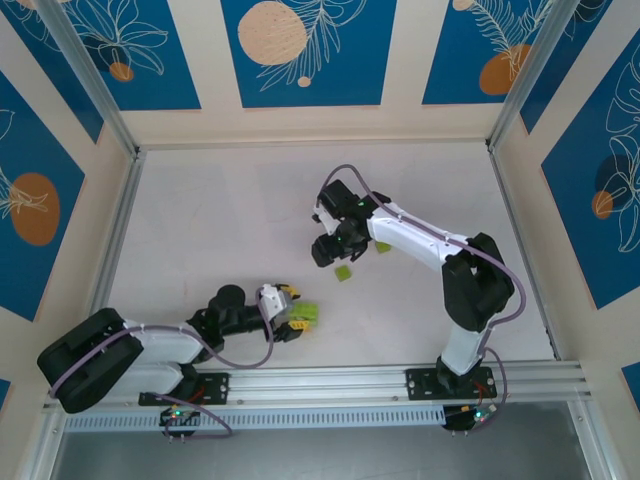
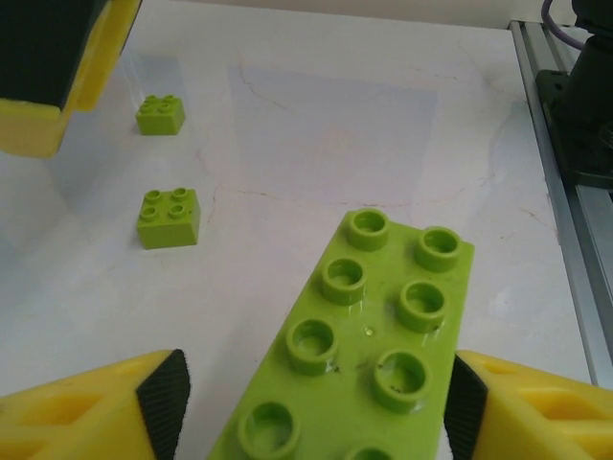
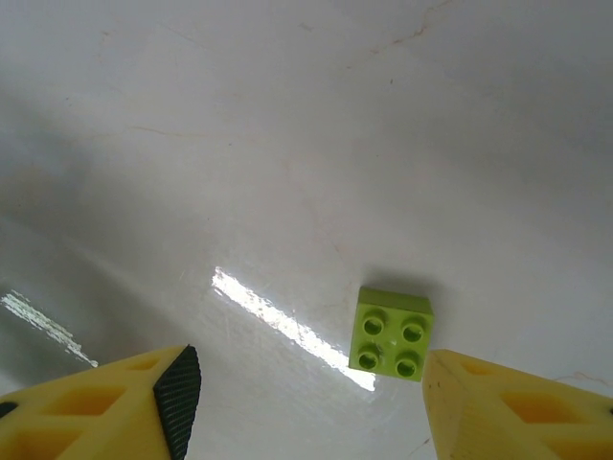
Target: Assemble a carrot with lego
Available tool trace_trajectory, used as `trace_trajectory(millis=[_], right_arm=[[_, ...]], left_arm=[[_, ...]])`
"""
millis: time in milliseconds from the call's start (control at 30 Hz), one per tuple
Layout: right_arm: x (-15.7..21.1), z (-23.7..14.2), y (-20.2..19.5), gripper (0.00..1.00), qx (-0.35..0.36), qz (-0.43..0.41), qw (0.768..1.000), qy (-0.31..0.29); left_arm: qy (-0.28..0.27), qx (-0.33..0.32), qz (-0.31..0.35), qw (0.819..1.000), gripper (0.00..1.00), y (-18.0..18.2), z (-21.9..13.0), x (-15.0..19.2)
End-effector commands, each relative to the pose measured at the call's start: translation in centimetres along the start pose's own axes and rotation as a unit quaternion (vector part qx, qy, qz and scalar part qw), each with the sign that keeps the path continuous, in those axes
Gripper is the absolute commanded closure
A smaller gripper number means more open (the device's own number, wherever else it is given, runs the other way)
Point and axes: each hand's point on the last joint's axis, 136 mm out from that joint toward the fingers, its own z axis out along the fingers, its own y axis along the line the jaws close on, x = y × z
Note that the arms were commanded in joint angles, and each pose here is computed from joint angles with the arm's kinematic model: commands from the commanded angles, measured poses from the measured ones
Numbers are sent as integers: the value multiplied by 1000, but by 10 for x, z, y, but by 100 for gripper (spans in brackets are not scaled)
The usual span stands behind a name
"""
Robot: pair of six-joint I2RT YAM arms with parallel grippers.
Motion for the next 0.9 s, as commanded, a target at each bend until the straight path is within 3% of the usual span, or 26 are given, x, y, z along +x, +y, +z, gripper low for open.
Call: trace_trajectory(millis=[0,267,367,467,633,867], right_arm=[[5,-11,-2,36,-2,3,1000,-7],[21,-11,-12,36,5,18,1000,-2],[30,-6,-15,36,7,25,1000,6],[40,2,-20,36,17,35,999,19],[47,14,-22,35,22,45,998,26],[46,26,-30,30,54,41,997,30]], left_arm=[[-24,21,18,999,37,-2,5,-16],[-24,34,22,999,41,-5,7,-16],[-32,33,25,999,31,-6,3,-20],[-39,35,30,998,28,-8,0,-25],[-34,50,29,998,41,-12,2,-23],[-29,56,26,998,44,-13,5,-20]])
